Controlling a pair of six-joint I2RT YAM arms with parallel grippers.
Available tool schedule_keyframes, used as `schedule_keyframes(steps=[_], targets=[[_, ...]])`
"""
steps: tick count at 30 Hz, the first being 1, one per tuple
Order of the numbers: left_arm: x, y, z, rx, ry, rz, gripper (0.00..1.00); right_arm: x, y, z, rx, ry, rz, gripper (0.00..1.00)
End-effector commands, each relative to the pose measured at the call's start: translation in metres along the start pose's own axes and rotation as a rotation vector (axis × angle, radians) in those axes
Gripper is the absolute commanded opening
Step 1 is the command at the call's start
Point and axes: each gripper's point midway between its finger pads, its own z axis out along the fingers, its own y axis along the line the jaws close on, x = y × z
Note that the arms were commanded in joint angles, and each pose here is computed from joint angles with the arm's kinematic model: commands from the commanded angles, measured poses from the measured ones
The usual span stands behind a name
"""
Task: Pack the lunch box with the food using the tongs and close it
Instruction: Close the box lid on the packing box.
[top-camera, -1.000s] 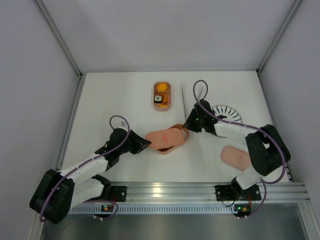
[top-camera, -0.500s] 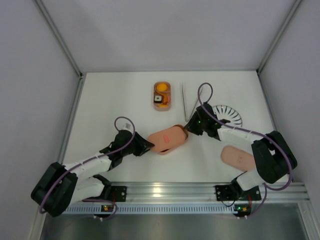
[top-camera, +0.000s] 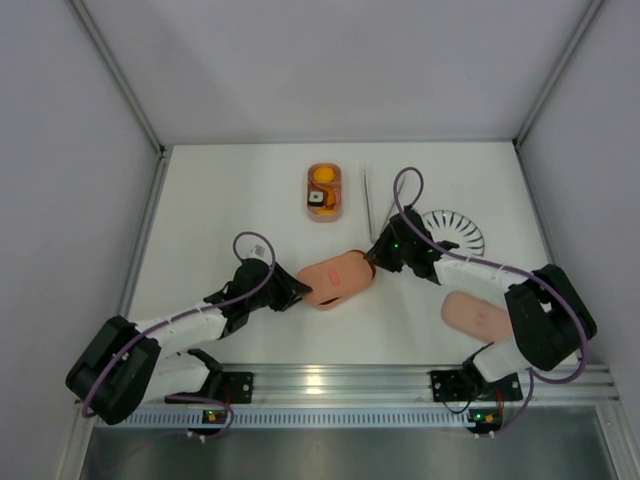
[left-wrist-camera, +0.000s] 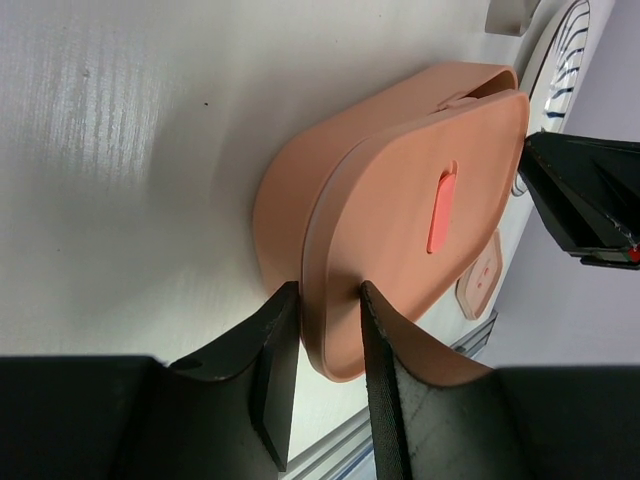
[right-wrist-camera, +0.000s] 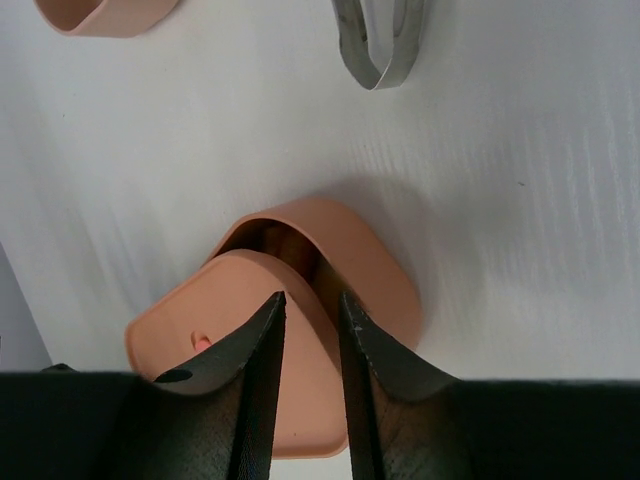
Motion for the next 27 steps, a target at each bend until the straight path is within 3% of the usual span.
schedule_keyframes(steps=[1, 8, 15, 19, 27], targets=[[-0.012, -0.036, 0.002, 0.098, -0.052, 0.020, 0.35, 0.000, 0.029, -0.008, -0.102, -0.024, -0.002, 0.27], [-0.009, -0.041, 0.004, 0.084, -0.063, 0.031, 0.36, -0.003, 0.026, -0.008, -0.081, -0.061, 0.005, 0.27], [-0.010, -0.037, 0.005, 0.067, -0.069, 0.028, 0.37, -0.036, 0.038, -0.035, -0.067, -0.183, -0.042, 0.27], [-0.010, -0.036, 0.005, 0.061, -0.072, 0.026, 0.38, -0.059, 0.021, -0.047, 0.063, -0.277, -0.057, 0.28], [-0.011, -0.036, 0.004, 0.056, -0.077, 0.027, 0.38, -0.054, -0.022, -0.015, 0.184, -0.218, -0.053, 0.21]])
